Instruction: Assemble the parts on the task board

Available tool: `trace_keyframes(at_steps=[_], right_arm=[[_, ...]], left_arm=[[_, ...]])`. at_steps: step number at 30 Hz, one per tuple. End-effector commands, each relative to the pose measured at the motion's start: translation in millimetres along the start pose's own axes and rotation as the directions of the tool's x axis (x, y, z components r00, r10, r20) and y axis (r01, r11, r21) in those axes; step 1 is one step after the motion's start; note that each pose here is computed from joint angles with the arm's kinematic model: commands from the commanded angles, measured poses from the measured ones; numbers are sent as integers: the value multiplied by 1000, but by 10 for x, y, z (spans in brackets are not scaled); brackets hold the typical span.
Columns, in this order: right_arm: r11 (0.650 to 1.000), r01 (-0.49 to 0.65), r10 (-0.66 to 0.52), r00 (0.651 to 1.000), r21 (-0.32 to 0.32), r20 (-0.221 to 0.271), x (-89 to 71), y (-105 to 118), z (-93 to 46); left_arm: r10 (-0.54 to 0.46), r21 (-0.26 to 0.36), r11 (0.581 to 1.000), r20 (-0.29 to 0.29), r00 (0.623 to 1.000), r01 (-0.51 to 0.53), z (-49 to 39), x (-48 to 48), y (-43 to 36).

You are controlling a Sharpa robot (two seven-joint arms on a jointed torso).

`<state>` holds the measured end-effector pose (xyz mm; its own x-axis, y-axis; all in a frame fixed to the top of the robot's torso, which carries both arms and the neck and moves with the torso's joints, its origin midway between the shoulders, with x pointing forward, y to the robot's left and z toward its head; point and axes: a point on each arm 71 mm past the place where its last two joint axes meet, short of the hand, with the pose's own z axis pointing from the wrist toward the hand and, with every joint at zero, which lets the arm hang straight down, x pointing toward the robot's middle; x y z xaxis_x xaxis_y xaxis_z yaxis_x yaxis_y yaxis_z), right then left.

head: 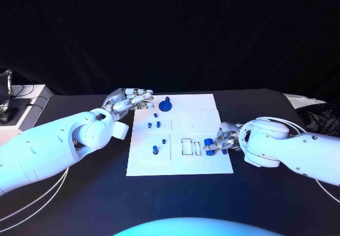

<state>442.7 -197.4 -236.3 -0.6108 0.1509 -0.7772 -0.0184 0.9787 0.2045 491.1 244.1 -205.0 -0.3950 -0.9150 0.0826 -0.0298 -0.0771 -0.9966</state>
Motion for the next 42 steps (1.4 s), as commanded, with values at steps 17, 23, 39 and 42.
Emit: trace_keyframes(at_steps=[17,23,39,42], right_arm=[[1000,19,-19,1000,-12,15,157,57,26],[997,-71,71,997,-16,8,162,51,-11],[959,-281,280,960,-42,-19,-48,193,-156],[952,-303,302,953,-50,-29,-49,259,-160]], left_arm=[[-5,-2,1000,-14,1000,5,-9,9,-6],[-6,-6,1000,-13,1000,6,-11,2,-3],[-8,-15,1000,-15,1000,8,-4,3,8],[-9,-16,1000,-16,1000,9,-3,5,9]])
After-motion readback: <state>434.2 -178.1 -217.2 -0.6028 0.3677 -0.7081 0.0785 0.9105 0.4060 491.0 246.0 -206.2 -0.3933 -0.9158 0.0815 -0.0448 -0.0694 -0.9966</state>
